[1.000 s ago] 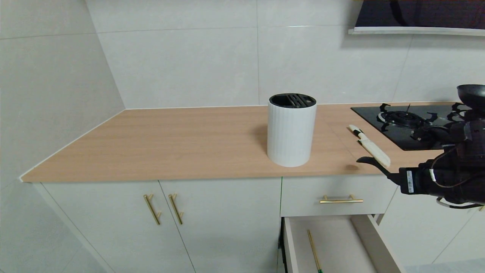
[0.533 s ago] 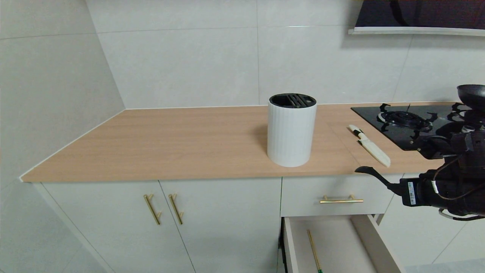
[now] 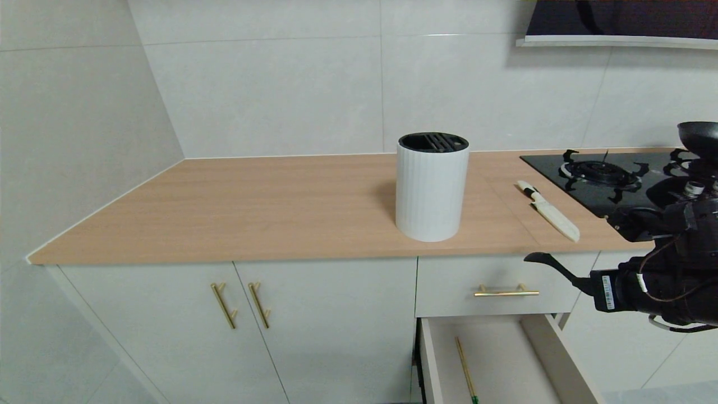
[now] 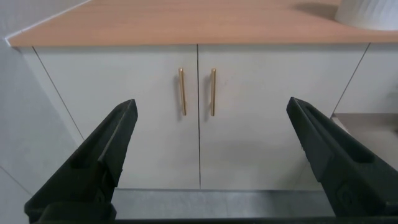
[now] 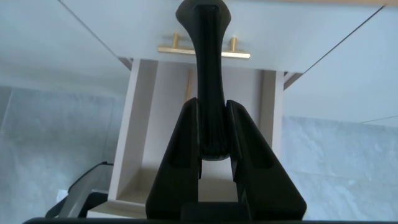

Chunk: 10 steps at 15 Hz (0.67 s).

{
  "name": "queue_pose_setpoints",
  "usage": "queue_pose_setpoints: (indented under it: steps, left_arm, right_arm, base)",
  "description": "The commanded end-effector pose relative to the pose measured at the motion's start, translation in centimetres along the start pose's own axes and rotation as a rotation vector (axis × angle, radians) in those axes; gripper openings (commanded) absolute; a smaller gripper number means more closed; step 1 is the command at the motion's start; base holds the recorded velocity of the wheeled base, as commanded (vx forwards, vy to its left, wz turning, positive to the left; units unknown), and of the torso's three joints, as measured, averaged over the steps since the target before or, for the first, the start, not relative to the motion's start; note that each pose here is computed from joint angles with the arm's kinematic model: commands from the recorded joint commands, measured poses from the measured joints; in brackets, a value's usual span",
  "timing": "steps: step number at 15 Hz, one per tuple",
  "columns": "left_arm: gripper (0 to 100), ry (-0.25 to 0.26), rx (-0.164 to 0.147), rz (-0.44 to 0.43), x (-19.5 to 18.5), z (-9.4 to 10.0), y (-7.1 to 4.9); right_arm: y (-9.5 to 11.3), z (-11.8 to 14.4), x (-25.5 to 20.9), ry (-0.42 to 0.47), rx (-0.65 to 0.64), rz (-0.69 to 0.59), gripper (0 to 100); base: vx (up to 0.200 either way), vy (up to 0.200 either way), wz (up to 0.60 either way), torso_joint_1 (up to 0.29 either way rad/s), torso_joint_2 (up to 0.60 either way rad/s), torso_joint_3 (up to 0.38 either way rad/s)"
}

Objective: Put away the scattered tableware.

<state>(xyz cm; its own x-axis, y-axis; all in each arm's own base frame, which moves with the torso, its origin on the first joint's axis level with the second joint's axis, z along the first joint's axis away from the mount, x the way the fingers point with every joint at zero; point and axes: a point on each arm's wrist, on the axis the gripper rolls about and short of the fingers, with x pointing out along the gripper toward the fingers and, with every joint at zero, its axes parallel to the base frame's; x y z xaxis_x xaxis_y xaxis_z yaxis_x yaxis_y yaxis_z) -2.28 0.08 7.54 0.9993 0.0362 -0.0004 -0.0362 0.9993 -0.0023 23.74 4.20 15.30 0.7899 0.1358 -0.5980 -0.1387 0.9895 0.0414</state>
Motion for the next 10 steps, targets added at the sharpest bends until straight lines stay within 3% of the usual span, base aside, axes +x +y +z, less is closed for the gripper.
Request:
queue_pose_setpoints:
  steps: [1, 7, 10]
  left_arm:
    - [100, 0.001, 0.001, 0.001, 0.01, 0.01, 0.0]
    - [100, 0.001, -0.001, 0.001, 0.01, 0.01, 0.0]
    - [100, 0.001, 0.001, 0.001, 0.01, 0.01, 0.0]
  right_arm:
    - [0.27, -0.16, 0.13, 0.008, -0.007, 0.008, 0]
    - [0.34, -0.33, 0.22, 0.016, -0.009, 0.01, 0]
    - [0.33, -0.46, 0.43, 0.025, -0.009, 0.01, 0]
  base:
    - [0.0, 0.0, 0.0, -0.188, 0.44, 0.256]
    - [0.0, 0.0, 0.0, -0.191, 0.46, 0.266]
    - [0.0, 0.0, 0.0, -0.054, 0.14, 0.079]
